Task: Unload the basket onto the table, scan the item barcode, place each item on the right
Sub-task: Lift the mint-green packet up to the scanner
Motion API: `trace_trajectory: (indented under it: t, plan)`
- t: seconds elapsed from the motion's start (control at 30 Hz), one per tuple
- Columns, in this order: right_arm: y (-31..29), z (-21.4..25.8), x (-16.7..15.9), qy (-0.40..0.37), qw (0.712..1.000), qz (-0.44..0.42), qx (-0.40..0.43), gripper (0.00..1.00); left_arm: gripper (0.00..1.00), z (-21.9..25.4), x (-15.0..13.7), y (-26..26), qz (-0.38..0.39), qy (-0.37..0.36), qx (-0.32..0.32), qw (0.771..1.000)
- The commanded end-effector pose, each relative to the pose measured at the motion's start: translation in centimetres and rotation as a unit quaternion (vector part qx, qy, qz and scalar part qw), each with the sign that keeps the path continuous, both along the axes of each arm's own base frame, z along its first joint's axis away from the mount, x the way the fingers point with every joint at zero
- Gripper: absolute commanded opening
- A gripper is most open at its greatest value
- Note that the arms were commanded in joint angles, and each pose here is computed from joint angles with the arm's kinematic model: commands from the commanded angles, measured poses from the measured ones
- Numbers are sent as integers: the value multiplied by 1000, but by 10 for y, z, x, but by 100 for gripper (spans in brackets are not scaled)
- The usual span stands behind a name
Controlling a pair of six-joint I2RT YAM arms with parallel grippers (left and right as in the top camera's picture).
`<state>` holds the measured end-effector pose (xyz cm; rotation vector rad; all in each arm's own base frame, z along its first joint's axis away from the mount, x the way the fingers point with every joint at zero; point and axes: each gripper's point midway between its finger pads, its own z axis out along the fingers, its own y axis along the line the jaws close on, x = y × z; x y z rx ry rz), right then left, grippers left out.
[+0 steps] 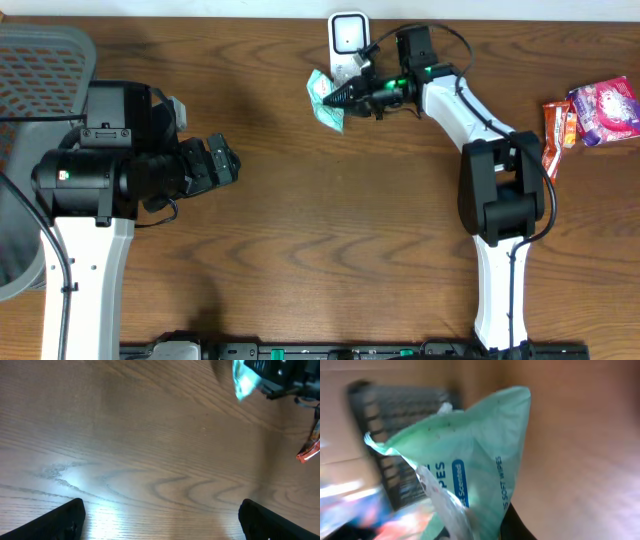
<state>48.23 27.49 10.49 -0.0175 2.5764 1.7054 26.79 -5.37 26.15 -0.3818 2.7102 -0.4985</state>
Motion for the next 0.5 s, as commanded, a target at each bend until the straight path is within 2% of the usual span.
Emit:
trace_trajectory:
  t: [0.0, 0.17, 0.3, 0.47]
  plan:
    - [-25, 36, 51, -142, 973, -124, -131, 1, 98, 3, 0, 2, 2, -4, 2, 1000]
    - [-60, 65, 100, -274, 905, -227, -234, 1, 98, 3, 0, 2, 2, -4, 2, 1000]
    - [-78, 69, 122, -306, 864, -290, -277, 1, 98, 3, 0, 2, 2, -4, 2, 1000]
    - [-85, 60, 140, -321, 843, -324, -286, 1, 98, 3, 0, 2, 2, -4, 2, 1000]
